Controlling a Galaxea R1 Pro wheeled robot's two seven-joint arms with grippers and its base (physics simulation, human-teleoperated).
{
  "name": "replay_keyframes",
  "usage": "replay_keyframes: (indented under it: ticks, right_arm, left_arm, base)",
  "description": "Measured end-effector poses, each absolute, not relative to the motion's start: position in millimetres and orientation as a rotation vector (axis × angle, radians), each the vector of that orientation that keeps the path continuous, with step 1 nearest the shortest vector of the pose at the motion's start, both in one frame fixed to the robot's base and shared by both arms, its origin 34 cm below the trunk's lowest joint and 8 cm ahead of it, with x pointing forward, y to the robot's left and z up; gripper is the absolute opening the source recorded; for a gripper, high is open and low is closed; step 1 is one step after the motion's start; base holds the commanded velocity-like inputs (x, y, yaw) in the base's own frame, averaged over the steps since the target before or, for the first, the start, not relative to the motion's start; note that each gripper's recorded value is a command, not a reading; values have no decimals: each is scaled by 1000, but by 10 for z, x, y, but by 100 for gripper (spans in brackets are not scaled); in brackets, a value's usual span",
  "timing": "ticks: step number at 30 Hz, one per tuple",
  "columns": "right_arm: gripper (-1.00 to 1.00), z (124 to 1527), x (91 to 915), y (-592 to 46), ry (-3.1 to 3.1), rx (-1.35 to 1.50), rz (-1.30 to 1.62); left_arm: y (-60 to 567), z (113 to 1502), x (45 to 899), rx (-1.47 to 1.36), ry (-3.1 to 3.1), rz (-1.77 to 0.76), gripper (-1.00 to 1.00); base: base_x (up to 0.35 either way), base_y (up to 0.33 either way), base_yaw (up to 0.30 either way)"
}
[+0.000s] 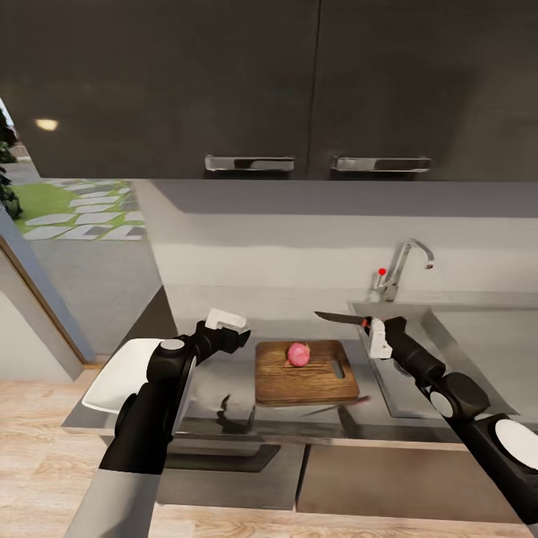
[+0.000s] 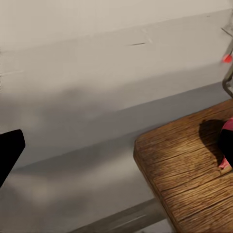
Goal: In the kitchen, take the Vidalia onion out of the sink, dice it on the chopping board with the paring knife, put the diced onion into the bowl on the countertop, then place both the paring knife and the chopping board into the sink.
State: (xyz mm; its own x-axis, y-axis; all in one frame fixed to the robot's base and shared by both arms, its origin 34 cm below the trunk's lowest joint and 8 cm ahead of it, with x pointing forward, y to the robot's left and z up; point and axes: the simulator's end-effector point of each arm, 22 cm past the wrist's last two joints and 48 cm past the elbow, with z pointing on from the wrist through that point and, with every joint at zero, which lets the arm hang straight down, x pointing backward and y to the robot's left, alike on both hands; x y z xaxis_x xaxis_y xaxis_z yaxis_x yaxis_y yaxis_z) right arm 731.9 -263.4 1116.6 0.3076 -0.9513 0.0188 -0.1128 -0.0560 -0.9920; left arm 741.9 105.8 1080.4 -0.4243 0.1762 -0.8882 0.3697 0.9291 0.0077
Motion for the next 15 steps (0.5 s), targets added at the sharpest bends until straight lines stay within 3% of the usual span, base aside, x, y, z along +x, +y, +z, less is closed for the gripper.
replay_keyframes:
  ticks: [15]
  right_arm:
    - [-100,11198,7235,-2290,827,-1530,-1052]
  left_arm:
    - [983,10970,7387,415,1982,-272,100]
  base:
    - [0,13,0]
